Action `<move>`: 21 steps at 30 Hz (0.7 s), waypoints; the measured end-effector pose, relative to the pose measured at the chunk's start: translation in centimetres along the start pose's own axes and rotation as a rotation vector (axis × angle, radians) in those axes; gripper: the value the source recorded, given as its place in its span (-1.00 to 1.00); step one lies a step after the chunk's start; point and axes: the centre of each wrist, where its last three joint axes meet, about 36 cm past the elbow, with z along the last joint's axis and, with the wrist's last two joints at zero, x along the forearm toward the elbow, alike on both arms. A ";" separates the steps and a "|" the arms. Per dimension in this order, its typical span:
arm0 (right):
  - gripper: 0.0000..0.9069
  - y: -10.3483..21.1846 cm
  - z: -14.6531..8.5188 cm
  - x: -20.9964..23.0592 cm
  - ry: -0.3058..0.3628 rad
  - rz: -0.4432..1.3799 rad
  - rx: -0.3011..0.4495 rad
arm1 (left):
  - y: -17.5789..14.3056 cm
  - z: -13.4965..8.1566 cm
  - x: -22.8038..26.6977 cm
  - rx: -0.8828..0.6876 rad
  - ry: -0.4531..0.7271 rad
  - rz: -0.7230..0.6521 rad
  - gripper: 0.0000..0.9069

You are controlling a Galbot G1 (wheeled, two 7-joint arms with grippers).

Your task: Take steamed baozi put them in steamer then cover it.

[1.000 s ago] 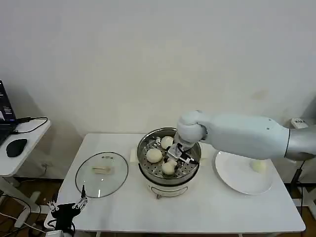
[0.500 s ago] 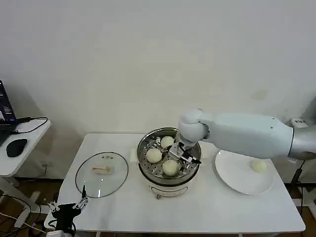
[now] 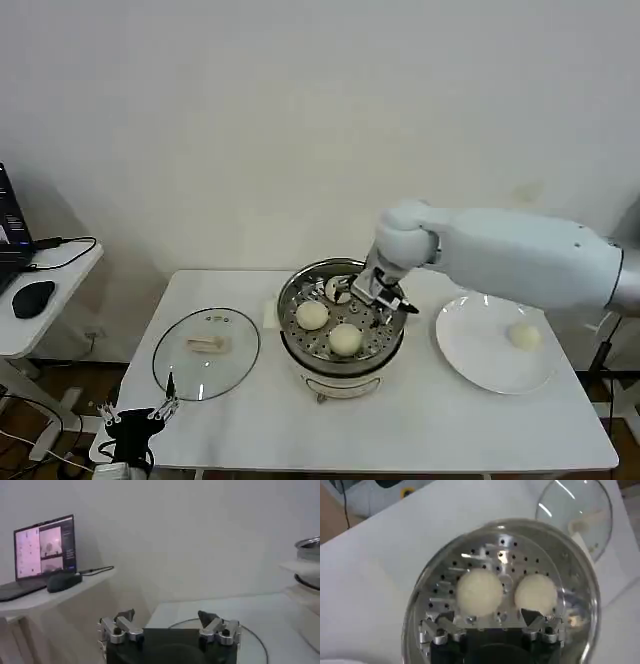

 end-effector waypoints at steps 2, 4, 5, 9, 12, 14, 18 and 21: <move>1.00 0.0 0.7 1.1 0.010 0.020 -0.024 | 0.0 0.0 -0.2 -0.001 0.002 0.004 1.00; 1.00 0.3 1.4 2.2 0.024 0.035 -0.045 | 0.0 -0.1 -0.4 -0.001 0.000 0.012 1.00; 1.00 0.6 1.9 2.8 0.034 0.041 -0.058 | 0.0 -0.2 -0.5 -0.001 -0.001 0.015 1.00; 1.00 2.7 4.4 5.0 0.082 0.060 -0.132 | 0.0 -0.4 -1.0 -0.010 -0.010 0.030 1.00; 1.00 5.6 6.9 6.1 0.124 0.070 -0.206 | 0.0 -0.6 -1.3 -0.018 -0.023 0.042 1.00; 1.00 7.8 8.7 6.8 0.155 0.078 -0.257 | 0.0 -0.8 -1.6 -0.024 -0.031 0.050 1.00; 1.00 12.6 11.6 7.5 0.207 0.080 -0.350 | 0.0 -1.3 -1.8 -0.032 -0.050 0.063 1.00; 1.00 16.5 13.4 7.6 0.238 0.079 -0.418 | -0.1 -1.3 -1.8 -0.033 -0.054 0.070 1.00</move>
